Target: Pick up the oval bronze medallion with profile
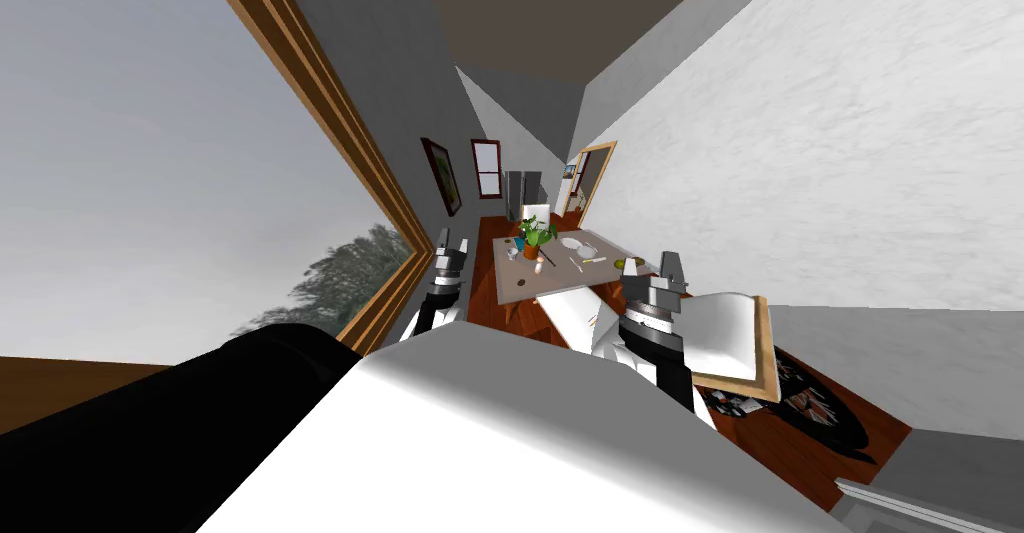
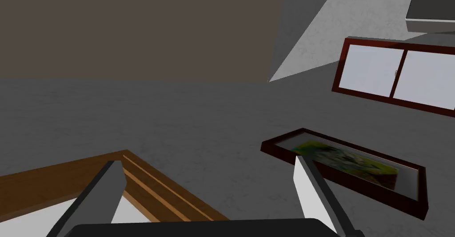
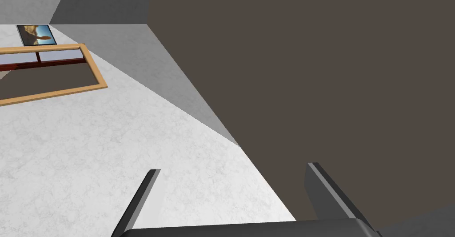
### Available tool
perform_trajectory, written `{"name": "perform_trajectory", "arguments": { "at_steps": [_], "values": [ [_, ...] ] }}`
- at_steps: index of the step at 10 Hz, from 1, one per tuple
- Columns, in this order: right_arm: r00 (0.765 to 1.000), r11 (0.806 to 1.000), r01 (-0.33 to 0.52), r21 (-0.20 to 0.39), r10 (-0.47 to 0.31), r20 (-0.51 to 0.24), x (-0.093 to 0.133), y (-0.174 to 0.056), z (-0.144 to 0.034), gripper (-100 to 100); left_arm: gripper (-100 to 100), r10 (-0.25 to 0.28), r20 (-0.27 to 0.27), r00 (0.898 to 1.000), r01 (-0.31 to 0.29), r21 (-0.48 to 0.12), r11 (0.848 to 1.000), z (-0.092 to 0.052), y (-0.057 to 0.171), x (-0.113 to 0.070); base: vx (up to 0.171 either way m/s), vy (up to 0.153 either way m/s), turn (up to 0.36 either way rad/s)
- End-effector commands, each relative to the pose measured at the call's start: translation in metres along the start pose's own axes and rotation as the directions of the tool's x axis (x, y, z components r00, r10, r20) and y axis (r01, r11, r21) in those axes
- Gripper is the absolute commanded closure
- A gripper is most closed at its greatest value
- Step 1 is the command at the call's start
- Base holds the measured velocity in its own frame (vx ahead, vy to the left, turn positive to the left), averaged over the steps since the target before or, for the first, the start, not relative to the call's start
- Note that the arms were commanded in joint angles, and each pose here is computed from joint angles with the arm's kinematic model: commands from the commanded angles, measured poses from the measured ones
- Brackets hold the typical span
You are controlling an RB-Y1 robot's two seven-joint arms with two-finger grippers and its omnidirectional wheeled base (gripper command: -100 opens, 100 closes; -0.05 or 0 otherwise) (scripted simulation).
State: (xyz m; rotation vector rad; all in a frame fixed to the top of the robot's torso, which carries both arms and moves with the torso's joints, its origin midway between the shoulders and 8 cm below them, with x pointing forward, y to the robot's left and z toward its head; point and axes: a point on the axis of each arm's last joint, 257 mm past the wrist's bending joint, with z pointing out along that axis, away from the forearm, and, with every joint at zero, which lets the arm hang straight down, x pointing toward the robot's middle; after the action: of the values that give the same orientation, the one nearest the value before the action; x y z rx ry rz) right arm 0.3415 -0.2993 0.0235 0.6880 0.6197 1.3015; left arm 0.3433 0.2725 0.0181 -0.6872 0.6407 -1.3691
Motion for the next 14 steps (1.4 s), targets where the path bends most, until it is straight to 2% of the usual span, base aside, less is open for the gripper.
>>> {"name": "perform_trajectory", "arguments": {
  "at_steps": [1,5,7,9,10,12,13,14],
  "values": [
    [1.0,1.0,0.0,0.0,0.0,0.0,0.0,0.0,0.0,0,-100,-0.03,-0.002,1.0,0.03,-0.035,0.999,0.001,0.016,0.0,-0.002,-0.018,-0.108],
    [1.0,1.0,0.0,0.0,0.0,0.0,0.0,0.0,0.0,0,-100,-0.104,-0.003,0.995,0.103,-0.131,0.986,0.001,0.057,-0.001,0.005,-0.026,-0.134],
    [1.0,1.0,0.0,0.0,0.0,0.0,0.0,0.0,0.0,0,-100,-0.154,0.004,0.988,0.151,-0.205,0.967,-0.001,0.088,-0.001,0.014,-0.027,-0.14],
    [1.0,1.0,0.0,0.0,0.0,0.0,0.0,0.0,0.0,0,-100,-0.209,0.02,0.978,0.206,-0.286,0.936,-0.004,0.122,-0.001,0.016,-0.028,-0.205],
    [1.0,1.0,0.0,0.0,0.0,0.0,0.0,0.0,0.0,0,-100,-0.208,0.023,0.978,0.205,-0.295,0.933,-0.006,0.126,-0.002,0.011,-0.015,-0.06],
    [1.0,1.0,0.0,0.0,0.0,0.0,0.0,0.0,0.0,0,-100,-0.265,0.052,0.963,0.264,-0.385,0.884,-0.012,0.164,-0.002,0.014,-0.015,-0.203],
    [1.0,1.0,0.0,0.0,0.0,0.0,0.0,0.0,0.0,0,-100,-0.262,0.057,0.963,0.262,-0.397,0.879,-0.016,0.17,-0.003,0.014,-0.008,-0.062],
    [1.0,1.0,0.0,0.0,0.0,0.0,0.0,0.0,0.0,0,-100,-0.288,0.078,0.954,0.292,-0.441,0.849,-0.021,0.19,-0.004,0.014,-0.013,-0.137]
  ]
}}
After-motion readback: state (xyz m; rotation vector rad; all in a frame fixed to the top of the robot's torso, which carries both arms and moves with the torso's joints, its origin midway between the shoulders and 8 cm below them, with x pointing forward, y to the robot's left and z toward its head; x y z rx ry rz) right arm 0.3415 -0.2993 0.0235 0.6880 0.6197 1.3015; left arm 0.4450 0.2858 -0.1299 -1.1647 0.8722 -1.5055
